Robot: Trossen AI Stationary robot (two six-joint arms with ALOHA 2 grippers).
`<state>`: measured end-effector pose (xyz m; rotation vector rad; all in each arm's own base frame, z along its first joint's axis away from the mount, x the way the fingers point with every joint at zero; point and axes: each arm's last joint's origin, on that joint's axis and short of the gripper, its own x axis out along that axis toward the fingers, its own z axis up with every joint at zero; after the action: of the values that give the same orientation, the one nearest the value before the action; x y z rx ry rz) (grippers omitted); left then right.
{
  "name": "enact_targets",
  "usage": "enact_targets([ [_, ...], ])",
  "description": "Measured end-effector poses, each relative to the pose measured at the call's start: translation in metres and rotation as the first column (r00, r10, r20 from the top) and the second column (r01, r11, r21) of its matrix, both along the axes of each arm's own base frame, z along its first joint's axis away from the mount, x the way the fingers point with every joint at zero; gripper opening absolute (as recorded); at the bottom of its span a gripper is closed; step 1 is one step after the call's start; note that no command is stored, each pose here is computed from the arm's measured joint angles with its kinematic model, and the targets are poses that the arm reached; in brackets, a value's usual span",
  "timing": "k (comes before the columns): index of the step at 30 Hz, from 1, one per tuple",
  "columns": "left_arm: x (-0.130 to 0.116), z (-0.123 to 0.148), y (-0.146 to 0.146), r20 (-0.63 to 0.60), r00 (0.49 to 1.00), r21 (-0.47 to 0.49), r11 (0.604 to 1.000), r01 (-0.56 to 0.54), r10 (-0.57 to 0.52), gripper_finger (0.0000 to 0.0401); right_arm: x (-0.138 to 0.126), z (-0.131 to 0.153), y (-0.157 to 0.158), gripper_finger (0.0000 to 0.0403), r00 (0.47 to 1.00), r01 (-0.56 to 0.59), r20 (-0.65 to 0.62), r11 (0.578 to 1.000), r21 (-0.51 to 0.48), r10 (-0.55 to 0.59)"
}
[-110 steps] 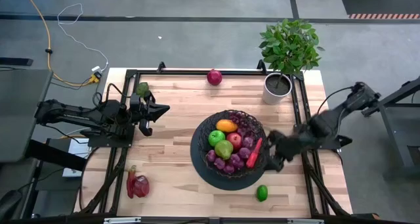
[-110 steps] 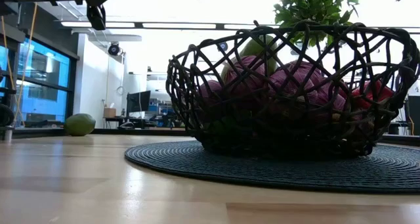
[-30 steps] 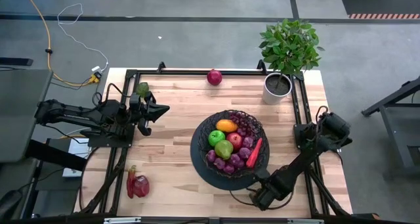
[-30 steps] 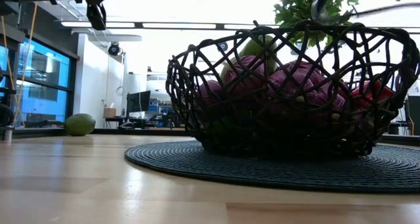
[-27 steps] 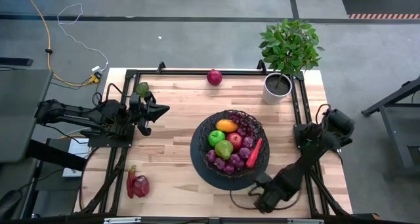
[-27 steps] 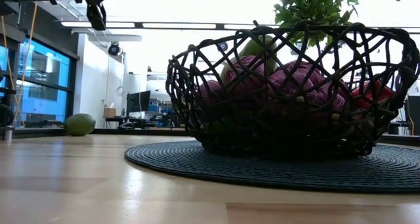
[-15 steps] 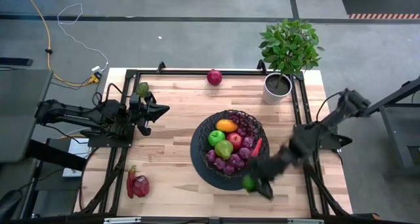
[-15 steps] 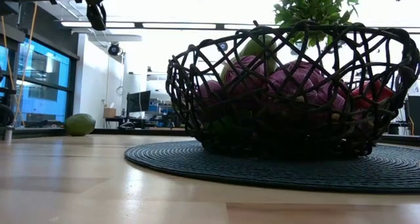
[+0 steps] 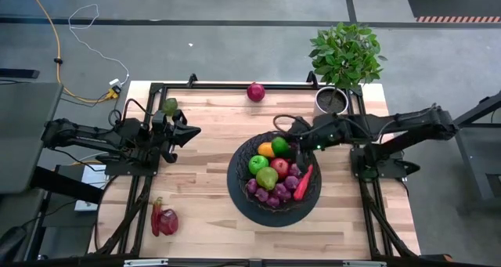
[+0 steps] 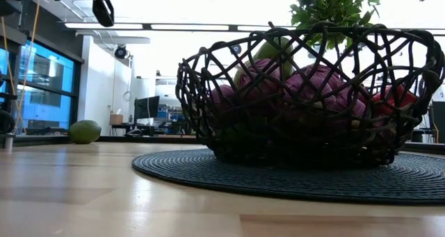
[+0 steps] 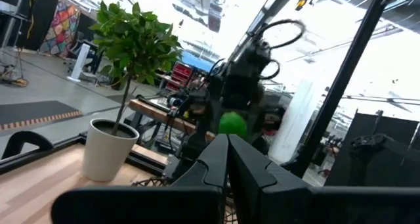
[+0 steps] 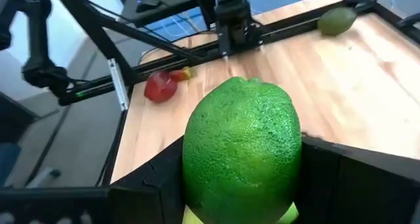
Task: Build produce basket
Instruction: Put the green lime into the basket
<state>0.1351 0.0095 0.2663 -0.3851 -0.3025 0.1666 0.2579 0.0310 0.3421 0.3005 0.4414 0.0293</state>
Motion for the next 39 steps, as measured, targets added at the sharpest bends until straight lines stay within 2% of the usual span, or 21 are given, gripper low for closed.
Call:
enact_targets([
  [4, 0.0, 0.0, 0.0, -0.001, 1.0, 0.001, 1.0, -0.002, 0.002, 0.0, -0.016, -0.039, -0.005, 0.0188, 0.998, -0.014, 0.063, 0.997, 0.081, 0.009],
  [9, 0.0, -0.001, 0.001, -0.005, 1.0, -0.008, 1.0, -0.027, 0.026, 0.0, -0.031, -0.052, -0.019, 0.0188, 0.947, 0.025, 0.315, 0.991, 0.132, -0.066],
  [11, 0.0, -0.001, 0.001, -0.006, 1.0, -0.012, 1.0, -0.027, 0.026, 0.0, -0.033, -0.053, -0.023, 0.0188, 0.927, 0.033, 0.368, 0.994, 0.107, -0.07],
  [14, 0.0, -0.001, 0.001, -0.01, 0.999, 0.001, 0.999, -0.032, 0.032, 0.0, -0.033, -0.051, -0.024, 0.0188, 0.908, 0.033, 0.418, 0.999, 0.016, -0.037],
  [17, 0.0, 0.005, 0.001, -0.025, 0.998, 0.036, 0.998, -0.058, 0.059, 0.0, -0.031, -0.05, -0.024, 0.0188, 0.907, 0.033, 0.422, 0.999, -0.036, -0.015],
  [21, 0.002, 0.022, 0.002, -0.071, 0.993, 0.12, 0.989, -0.089, 0.098, 0.0, -0.031, -0.05, -0.024, 0.0188, 0.905, 0.033, 0.424, 0.998, -0.047, -0.01],
  [28, 0.005, 0.044, 0.001, -0.143, 0.984, 0.229, 0.971, -0.068, 0.103, 0.0, -0.031, -0.05, -0.024, 0.0188, 0.903, 0.034, 0.428, 0.989, -0.142, 0.031],
  [39, 0.005, 0.044, 0.001, -0.139, 0.985, 0.238, 0.969, -0.063, 0.098, 0.0, -0.031, -0.052, -0.024, 0.0188, 0.916, 0.03, 0.402, 0.993, -0.111, 0.017],
])
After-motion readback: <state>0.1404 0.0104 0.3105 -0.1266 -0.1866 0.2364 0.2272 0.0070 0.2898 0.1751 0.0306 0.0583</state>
